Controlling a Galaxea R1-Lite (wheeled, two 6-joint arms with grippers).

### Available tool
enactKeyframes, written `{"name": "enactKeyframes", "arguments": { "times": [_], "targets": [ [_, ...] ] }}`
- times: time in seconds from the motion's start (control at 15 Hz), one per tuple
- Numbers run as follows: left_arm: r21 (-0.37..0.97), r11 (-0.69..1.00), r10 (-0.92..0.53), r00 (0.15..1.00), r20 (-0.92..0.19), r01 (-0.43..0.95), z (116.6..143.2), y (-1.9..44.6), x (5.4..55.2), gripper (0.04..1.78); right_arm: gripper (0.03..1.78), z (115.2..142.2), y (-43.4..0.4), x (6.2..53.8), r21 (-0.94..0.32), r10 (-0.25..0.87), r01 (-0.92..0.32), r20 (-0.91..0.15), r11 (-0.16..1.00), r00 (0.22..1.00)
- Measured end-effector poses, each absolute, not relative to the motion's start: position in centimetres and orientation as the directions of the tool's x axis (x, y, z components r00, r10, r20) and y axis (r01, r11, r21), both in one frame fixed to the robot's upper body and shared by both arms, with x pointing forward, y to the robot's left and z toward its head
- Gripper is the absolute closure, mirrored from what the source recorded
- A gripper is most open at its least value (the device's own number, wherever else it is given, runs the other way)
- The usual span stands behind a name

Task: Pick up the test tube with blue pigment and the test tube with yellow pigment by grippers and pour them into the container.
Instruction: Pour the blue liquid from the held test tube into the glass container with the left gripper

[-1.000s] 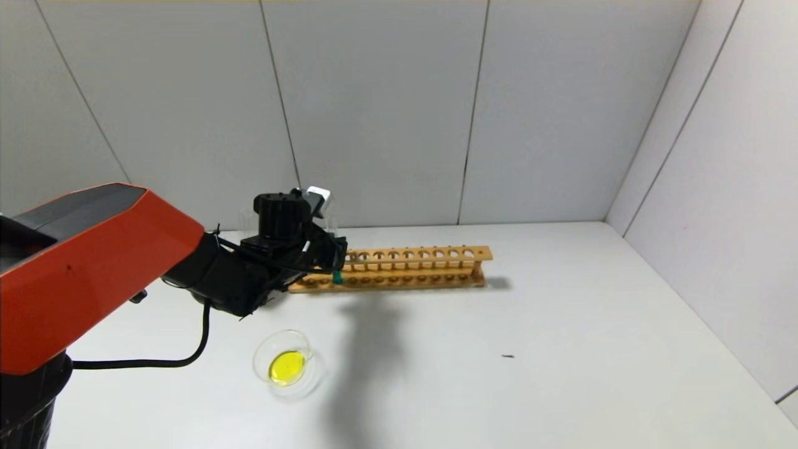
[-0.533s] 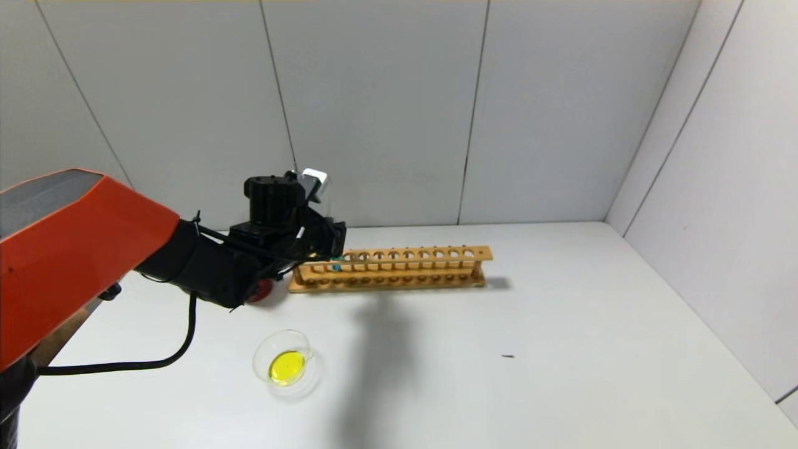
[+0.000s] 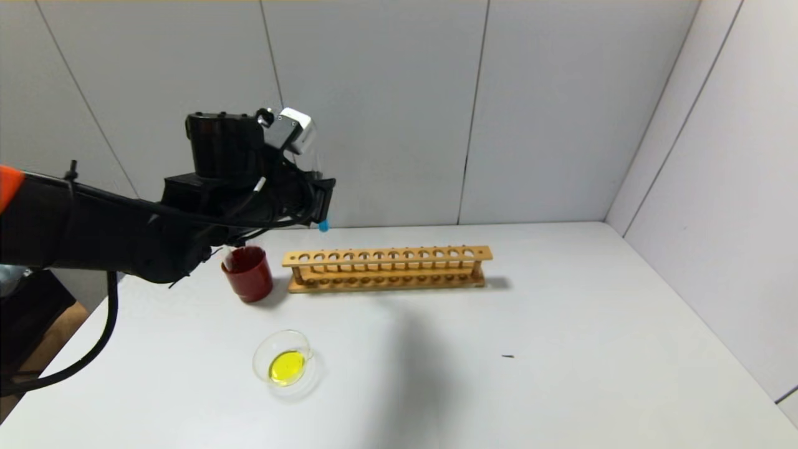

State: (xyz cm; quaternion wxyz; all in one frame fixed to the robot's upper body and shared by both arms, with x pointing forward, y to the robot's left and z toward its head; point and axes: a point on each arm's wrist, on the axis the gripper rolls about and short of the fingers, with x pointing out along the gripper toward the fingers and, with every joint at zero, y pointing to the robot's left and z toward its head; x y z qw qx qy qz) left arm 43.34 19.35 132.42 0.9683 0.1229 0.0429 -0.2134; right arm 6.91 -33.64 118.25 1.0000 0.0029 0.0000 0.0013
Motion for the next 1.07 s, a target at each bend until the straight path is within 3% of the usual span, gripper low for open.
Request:
{"name": "enactKeyframes", "arguments": {
  "times": [0.27,0.67,1.07],
  "targets": [
    [0.42,0.795,-0.413,0.898,-0.152,0.437,132.7,20.2,39.8,1.5,0.06,118.2,-33.6,6.9,0.006,0.002,-0.002,0.0,1.0,1.0],
    [0.754,0.473,-0.348,0.883,-0.315,0.455,128.4,23.8,35.9,1.5,0.06,118.2,-33.6,6.9,0.006,0.003,-0.003,0.0,1.0,1.0],
    [0.866,0.092,-0.321,0.838,-0.441,0.492,125.0,25.6,34.0,1.5,0.06,118.2,-33.6,6.9,0.006,0.003,-0.003,0.0,1.0,1.0]
  ]
}}
